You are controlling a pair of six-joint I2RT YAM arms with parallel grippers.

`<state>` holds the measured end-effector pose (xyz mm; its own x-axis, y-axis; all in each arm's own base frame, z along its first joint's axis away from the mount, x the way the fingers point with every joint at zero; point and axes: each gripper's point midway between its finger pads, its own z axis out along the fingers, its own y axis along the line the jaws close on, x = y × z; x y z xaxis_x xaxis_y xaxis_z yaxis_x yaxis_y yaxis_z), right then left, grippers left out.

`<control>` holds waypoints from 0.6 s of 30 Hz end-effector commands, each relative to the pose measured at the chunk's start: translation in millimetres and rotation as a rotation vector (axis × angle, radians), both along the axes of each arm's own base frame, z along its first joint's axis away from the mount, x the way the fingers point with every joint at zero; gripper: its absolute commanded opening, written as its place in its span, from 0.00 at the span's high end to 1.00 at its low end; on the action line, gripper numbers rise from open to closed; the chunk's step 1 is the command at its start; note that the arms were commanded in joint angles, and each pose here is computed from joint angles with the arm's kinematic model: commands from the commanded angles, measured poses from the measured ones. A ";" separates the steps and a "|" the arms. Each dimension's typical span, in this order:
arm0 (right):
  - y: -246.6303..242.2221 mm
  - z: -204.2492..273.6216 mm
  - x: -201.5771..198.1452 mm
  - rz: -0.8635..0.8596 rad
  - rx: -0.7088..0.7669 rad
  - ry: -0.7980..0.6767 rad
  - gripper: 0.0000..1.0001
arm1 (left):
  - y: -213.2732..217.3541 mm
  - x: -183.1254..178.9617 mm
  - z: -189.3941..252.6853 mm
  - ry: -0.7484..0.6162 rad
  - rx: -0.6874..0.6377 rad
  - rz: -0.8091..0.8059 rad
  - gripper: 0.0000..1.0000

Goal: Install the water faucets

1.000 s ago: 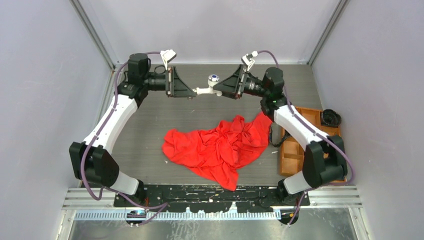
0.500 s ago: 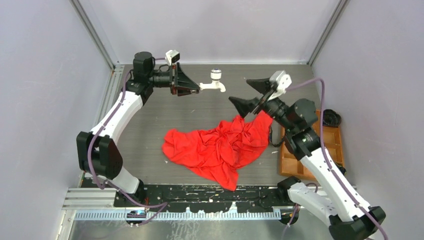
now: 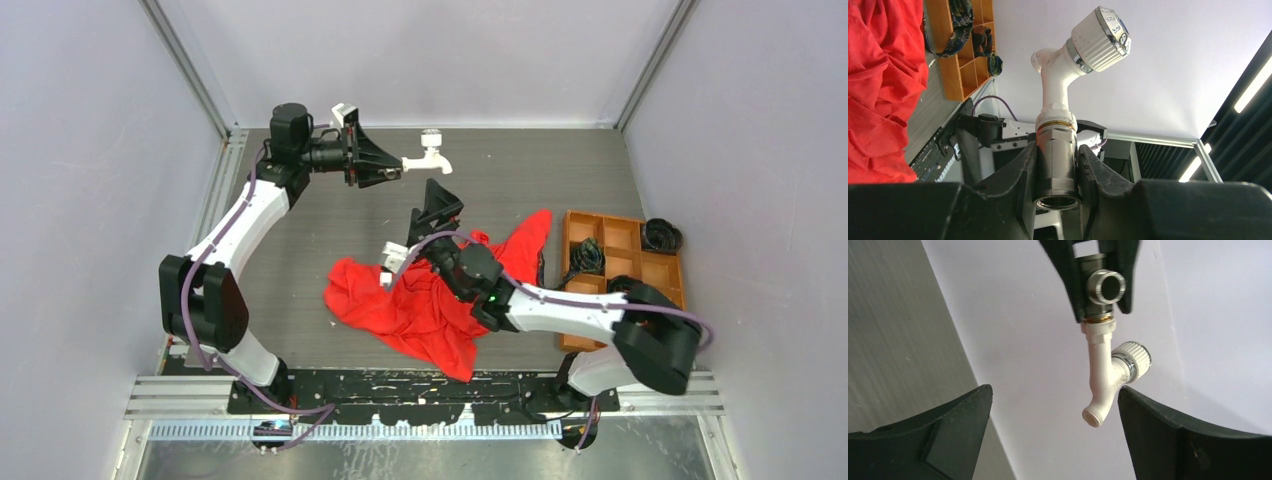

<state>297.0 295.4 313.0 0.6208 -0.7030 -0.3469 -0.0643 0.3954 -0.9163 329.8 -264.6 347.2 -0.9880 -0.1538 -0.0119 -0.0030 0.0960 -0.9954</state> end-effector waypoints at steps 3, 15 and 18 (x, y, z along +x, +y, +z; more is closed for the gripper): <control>-41.3 73.1 12.3 -0.313 0.009 -0.352 0.00 | 1.5 -7.8 21.8 -0.089 -0.031 -0.012 1.00; -45.9 67.0 51.6 -0.370 0.006 -0.380 0.05 | 3.1 -11.5 18.4 -0.093 -0.036 -0.046 1.00; -37.1 64.1 54.0 -0.300 0.000 -0.389 0.25 | 3.2 -12.9 17.7 -0.096 -0.037 -0.059 1.00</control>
